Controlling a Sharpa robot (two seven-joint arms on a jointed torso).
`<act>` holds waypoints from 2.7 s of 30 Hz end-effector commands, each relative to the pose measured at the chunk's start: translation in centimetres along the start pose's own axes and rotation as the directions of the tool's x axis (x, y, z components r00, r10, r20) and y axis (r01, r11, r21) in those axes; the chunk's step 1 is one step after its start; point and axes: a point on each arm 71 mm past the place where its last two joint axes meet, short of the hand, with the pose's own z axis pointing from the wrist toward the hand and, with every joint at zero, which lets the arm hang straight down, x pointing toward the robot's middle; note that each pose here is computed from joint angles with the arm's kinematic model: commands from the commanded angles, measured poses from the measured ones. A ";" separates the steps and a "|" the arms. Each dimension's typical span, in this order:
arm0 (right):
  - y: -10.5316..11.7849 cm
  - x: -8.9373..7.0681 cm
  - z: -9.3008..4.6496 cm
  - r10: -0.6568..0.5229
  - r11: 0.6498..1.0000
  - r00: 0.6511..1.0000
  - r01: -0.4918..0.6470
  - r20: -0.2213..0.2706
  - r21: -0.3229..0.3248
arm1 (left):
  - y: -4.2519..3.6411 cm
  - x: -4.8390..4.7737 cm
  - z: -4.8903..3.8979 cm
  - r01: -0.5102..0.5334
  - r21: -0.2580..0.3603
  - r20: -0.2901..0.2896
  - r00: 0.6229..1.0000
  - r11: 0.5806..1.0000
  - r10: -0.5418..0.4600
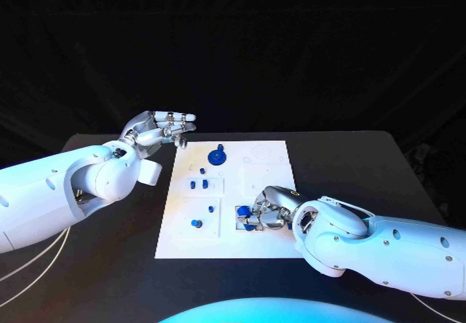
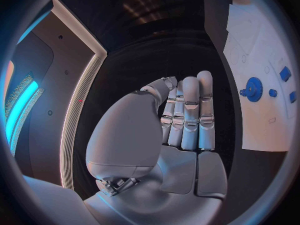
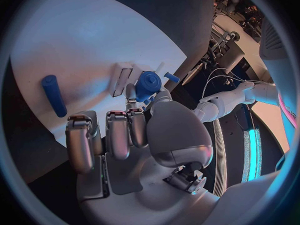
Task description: Assemble the parts on the task board
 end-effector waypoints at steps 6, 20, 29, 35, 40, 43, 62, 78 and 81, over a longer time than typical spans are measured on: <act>0.1 0.2 0.2 -0.018 1.000 1.000 0.018 -0.008 0.002 | -0.09 0.30 0.03 0.008 0.006 -0.022 1.000 1.000 -0.008; 0.4 -0.4 -0.2 -0.007 1.000 0.998 0.009 0.067 -0.027 | -0.10 0.20 -0.04 0.007 0.004 -0.020 1.000 1.000 -0.007; 0.2 -0.6 -1.2 -0.010 0.999 0.997 0.014 0.075 -0.043 | -0.11 0.07 -0.12 0.006 0.003 -0.017 1.000 1.000 -0.006; 0.1 -0.5 -1.2 -0.024 0.999 0.998 0.027 0.065 -0.042 | -0.11 0.05 -0.12 0.006 0.003 -0.017 1.000 1.000 -0.006; 0.2 -0.4 -0.9 -0.031 0.999 0.998 0.033 0.060 -0.041 | -0.09 0.09 -0.08 0.006 0.003 -0.018 1.000 1.000 -0.006; 0.2 -0.3 -0.7 -0.036 0.998 0.998 0.038 0.055 -0.040 | -0.09 0.11 -0.06 0.007 0.003 -0.018 1.000 1.000 -0.007; 0.1 -0.3 -0.7 -0.044 0.998 0.998 0.046 0.050 -0.037 | -0.07 0.05 -0.08 0.006 0.000 -0.017 1.000 1.000 -0.006; -5.0 -4.9 -3.9 -0.015 1.000 0.986 0.014 0.167 0.010 | -0.01 -0.10 -0.10 0.005 -0.002 -0.013 1.000 1.000 -0.005; -6.1 -5.3 -4.4 -0.056 0.998 0.983 0.050 0.173 0.034 | 0.00 -0.11 -0.12 0.005 -0.002 -0.014 1.000 1.000 -0.005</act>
